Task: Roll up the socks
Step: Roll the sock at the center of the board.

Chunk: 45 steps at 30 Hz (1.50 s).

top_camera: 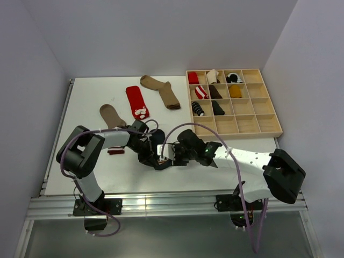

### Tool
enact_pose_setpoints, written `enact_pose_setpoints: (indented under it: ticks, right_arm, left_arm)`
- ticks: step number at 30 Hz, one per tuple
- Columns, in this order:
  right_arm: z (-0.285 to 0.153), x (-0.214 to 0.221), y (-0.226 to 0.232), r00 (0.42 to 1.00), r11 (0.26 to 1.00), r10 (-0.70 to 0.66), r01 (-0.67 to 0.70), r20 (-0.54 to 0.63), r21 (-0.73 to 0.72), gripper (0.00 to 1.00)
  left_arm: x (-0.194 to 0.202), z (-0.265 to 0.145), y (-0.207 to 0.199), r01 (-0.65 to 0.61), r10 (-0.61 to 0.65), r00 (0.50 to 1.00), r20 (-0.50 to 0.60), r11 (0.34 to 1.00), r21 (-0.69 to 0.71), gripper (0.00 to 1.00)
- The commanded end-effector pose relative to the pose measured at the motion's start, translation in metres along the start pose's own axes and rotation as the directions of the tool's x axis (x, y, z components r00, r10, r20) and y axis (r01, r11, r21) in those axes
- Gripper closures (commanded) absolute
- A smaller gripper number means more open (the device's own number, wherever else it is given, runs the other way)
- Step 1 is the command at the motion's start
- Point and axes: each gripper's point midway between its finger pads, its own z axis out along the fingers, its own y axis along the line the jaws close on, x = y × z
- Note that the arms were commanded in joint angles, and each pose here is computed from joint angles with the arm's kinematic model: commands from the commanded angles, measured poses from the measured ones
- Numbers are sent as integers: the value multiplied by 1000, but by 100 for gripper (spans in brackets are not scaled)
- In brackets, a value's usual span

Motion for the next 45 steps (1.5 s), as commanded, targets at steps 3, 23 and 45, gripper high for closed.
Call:
enact_pose_setpoints:
  ticks: [3,23,45]
  right_arm:
    - [13,-26,13,982,983,-179,177,54,40,45]
    - [48,-17,38,952,952,-306,306,-4,10,53]
    - [38,-19,36,997,972,-65,54,-38,-229,77]
  left_arm:
    - [0,0,-2,11,-11,1000,-27,1000,-17,96]
    - [0,0,-4,-7,6,999,-38,1000,-8,96]
    - [-8,-17,-34,6,-9,999,31,994,107,81]
